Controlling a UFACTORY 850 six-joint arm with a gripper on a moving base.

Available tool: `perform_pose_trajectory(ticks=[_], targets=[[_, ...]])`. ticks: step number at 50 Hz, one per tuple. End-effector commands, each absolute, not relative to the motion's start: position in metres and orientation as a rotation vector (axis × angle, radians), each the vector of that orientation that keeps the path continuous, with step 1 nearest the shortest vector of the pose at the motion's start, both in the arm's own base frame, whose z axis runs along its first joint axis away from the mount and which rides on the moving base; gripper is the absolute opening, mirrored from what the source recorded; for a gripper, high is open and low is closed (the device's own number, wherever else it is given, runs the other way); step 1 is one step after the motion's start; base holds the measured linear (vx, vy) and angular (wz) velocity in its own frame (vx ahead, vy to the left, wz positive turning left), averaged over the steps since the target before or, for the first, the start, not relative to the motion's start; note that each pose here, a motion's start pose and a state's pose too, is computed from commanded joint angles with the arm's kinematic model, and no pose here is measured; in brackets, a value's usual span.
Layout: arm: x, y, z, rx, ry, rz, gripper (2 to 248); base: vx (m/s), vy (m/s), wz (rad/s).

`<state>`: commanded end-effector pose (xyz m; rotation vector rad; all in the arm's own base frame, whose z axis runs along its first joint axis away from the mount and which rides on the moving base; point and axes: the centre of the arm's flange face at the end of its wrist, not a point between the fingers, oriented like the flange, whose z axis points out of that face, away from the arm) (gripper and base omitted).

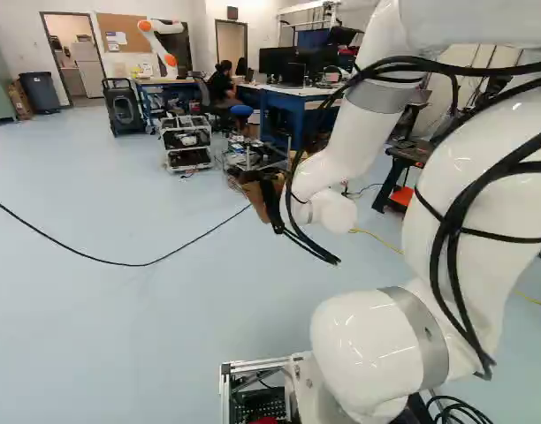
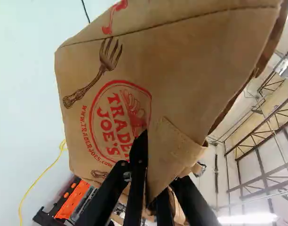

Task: Pick up the grocery bag from the ground

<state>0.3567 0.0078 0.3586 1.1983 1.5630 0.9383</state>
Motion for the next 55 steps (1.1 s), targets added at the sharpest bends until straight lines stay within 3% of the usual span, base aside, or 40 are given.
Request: perform_pose_trajectory(ticks=[55], targets=[[0.339,0.006,0.363,1.533,1.361,1.164,22,0.000,0.000,0.000]])
